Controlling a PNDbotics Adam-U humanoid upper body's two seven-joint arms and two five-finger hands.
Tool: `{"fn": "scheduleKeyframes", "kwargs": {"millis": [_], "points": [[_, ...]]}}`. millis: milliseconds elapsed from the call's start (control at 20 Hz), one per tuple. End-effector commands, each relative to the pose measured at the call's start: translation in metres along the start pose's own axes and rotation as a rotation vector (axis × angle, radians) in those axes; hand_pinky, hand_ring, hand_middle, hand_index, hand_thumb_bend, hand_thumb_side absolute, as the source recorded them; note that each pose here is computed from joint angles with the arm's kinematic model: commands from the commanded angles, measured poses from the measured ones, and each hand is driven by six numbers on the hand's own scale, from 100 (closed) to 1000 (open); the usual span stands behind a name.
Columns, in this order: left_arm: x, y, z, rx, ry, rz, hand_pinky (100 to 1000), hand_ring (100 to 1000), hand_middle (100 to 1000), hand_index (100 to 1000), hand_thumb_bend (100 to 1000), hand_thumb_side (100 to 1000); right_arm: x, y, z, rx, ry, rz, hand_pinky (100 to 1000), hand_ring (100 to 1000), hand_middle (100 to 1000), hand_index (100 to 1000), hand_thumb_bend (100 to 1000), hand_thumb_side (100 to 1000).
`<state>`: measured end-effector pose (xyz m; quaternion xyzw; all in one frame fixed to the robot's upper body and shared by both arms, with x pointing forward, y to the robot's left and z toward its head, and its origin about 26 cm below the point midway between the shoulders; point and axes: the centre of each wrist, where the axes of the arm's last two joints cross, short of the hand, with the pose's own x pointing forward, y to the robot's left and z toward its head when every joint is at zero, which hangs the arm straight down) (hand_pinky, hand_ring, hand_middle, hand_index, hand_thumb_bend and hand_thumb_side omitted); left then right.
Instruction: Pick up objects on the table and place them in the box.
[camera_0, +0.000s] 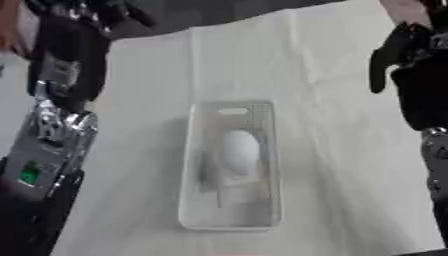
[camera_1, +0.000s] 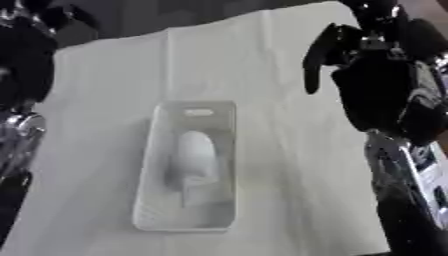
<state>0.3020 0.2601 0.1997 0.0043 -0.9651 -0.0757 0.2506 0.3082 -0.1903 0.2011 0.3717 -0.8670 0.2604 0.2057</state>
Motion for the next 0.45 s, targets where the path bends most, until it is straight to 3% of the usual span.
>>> {"fn": "scheduleKeyframes", "kwargs": {"millis": [50, 450], "points": [[0.004, 0.009, 0.005, 0.042, -0.031, -0.023, 534, 790, 792, 864, 422, 915, 0.002, 0.002, -0.007, 0.026, -0.019, -0.005, 320, 528, 842, 896, 100, 835], [-0.004, 0.011, 0.058, 0.144, 0.136, -0.086, 500, 784, 785, 860, 413, 939, -0.001, 0.006, -0.010, 0.043, -0.016, -0.035, 327, 532, 847, 910, 100, 838]]}}
